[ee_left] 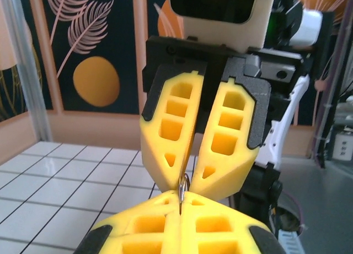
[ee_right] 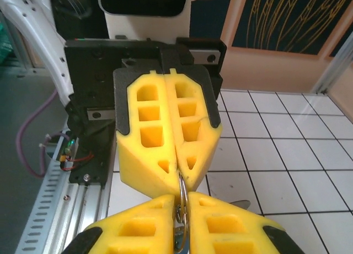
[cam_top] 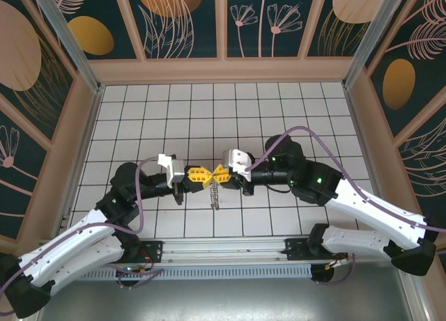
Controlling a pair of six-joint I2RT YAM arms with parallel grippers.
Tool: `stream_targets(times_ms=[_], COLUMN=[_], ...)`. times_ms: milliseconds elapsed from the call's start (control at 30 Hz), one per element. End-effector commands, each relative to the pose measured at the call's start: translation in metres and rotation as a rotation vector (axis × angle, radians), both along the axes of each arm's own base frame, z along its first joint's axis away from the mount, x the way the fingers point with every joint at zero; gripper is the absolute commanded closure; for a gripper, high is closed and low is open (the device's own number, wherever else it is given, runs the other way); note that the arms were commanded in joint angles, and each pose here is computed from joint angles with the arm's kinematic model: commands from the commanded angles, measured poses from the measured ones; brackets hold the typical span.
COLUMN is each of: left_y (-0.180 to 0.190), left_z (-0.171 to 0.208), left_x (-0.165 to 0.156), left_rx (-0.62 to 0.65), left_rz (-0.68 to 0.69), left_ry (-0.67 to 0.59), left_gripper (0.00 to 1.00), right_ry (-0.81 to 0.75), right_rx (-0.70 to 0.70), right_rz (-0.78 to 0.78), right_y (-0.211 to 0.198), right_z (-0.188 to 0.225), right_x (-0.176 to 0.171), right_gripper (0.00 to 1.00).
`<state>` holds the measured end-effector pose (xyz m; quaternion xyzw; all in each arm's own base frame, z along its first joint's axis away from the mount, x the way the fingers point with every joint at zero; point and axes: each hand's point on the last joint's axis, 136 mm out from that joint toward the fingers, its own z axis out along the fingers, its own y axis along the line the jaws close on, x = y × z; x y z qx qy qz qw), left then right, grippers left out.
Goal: Put the keys on the keyring
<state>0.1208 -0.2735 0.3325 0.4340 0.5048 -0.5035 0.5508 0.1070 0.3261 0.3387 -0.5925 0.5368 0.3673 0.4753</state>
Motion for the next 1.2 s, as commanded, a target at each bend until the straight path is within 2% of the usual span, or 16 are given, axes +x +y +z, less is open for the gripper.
stream_targets(times_ms=[0,33,100,200,333,400,467,700,733,767,867,1000,1167], left_y=[0.008,0.010,0.012,0.005,0.001,0.002,0.004,-0.003,-0.003,-0.003,-0.006,-0.005,-0.001], left_z=[0.040,0.043,0.046,0.039,0.019,0.007,-0.005,-0.055,-0.060,-0.062,-0.058,-0.028,0.012], left_x=[-0.024,-0.027,-0.030,-0.024,0.006,0.016,0.026,0.042,0.043,0.044,0.038,0.019,-0.008], left_rx=[-0.161,-0.176,-0.200,-0.153,0.023,0.114,0.211,0.456,0.474,0.481,0.449,0.301,0.111], left_rz=[-0.106,-0.114,-0.131,-0.125,0.040,0.100,0.153,0.165,0.167,0.167,0.132,0.064,-0.035], left_ry=[-0.068,-0.072,-0.069,-0.032,-0.006,0.000,0.020,0.120,0.123,0.122,0.101,0.025,-0.047], left_gripper=[1.00,1.00,1.00,1.00,1.00,0.86,0.81,0.85,0.92,1.00,1.00,1.00,1.00], right_ry=[0.004,0.005,0.002,-0.010,-0.031,-0.037,-0.047,-0.078,-0.085,-0.088,-0.086,-0.064,-0.039], right_rx=[0.092,0.093,0.097,0.091,0.021,-0.031,-0.083,-0.201,-0.224,-0.247,-0.249,-0.173,-0.069], right_rz=[0.053,0.054,0.056,0.036,-0.016,-0.045,-0.068,-0.103,-0.112,-0.122,-0.118,-0.090,-0.022], right_y=[0.002,0.001,0.001,0.001,0.002,0.004,0.006,0.019,0.020,0.021,0.021,0.021,0.017], right_z=[0.019,0.018,0.018,0.018,0.011,0.004,-0.003,-0.015,-0.017,-0.020,-0.021,-0.013,-0.002], right_x=[-0.009,-0.009,-0.009,-0.005,0.007,0.015,0.021,0.032,0.034,0.036,0.034,0.025,0.009], right_gripper=[0.86,0.88,0.99,1.00,1.00,1.00,1.00,1.00,1.00,1.00,1.00,1.00,0.85])
